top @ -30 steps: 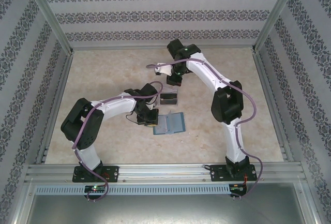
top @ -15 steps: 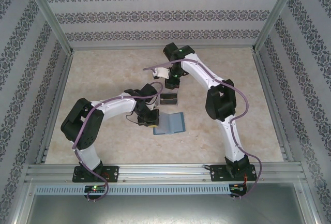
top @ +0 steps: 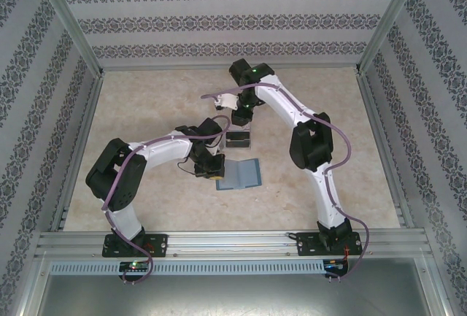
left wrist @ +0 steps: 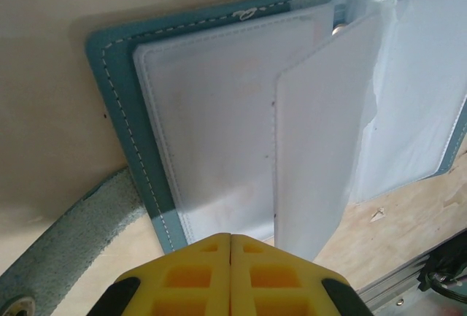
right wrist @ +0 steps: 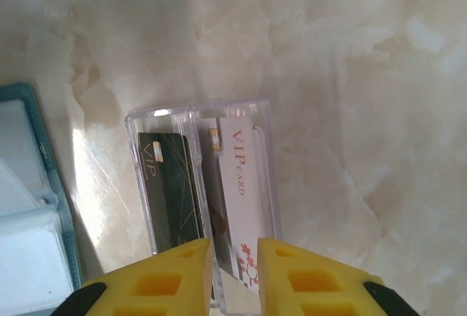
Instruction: Take the credit cards out of the card holder
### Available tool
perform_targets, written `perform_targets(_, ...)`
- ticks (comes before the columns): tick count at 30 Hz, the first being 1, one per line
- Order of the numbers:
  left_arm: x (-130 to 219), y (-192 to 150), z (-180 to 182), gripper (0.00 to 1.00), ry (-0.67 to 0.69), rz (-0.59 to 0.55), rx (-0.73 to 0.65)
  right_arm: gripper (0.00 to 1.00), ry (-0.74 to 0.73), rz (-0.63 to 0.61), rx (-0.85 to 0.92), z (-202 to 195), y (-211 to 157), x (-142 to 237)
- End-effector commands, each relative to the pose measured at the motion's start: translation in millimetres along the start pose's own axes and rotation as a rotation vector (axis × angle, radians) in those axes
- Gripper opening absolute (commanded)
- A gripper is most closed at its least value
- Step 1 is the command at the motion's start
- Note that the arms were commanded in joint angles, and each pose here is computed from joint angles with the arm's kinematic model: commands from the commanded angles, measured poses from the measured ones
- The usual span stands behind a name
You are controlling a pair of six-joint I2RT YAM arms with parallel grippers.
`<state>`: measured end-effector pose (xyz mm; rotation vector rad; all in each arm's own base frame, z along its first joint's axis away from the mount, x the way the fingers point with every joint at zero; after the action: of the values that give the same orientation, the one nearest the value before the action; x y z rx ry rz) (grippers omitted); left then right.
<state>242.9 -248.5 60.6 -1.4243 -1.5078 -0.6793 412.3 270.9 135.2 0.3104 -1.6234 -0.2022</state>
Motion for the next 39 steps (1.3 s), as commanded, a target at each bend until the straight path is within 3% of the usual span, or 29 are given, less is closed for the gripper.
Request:
perform_targets(1,0.9,-2.3,-3.3,0.06,-0.016,0.002,-0.004,0.24,-0.094,-0.097,-0.062,-6.7,11.6,43.5)
perform_targets(15,4.0,0.8,-26.3,0.06,-0.049,0.002,-0.041,0.23,-0.391,-0.286,-0.462,-11.2,-23.1,107.7)
perform_targets(19,4.7,1.7,-34.8,0.06,-0.061,0.002,-0.055,0.23,-0.414,-0.372,-0.595,-0.5,-29.6,121.4)
perform_targets(24,1.4,2.7,-42.7,0.06,-0.069,0.007,-0.067,0.23,-0.378,-0.46,-0.744,19.5,-31.7,126.0)
perform_targets(30,-7.4,3.3,-51.4,0.06,-0.077,0.027,-0.079,0.17,-0.213,-0.59,-0.915,42.6,-19.4,119.2)
perform_targets(39,-17.9,6.1,-58.7,0.06,-0.092,0.04,-0.087,0.11,-0.02,-0.628,-1.204,72.0,-24.2,94.6)
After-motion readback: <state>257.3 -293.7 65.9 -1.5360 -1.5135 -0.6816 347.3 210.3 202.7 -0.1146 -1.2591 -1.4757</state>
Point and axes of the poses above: each hand's point on the last joint's axis, 136 mm out from that joint toward the fingers, its own x axis back along the fingers, its own z axis along the line the jaws close on, y = z × x, the point moved 2 cm from there along x, back along the fingers, and after that the axes turned 14 degrees about x, right-handed, at the moved point
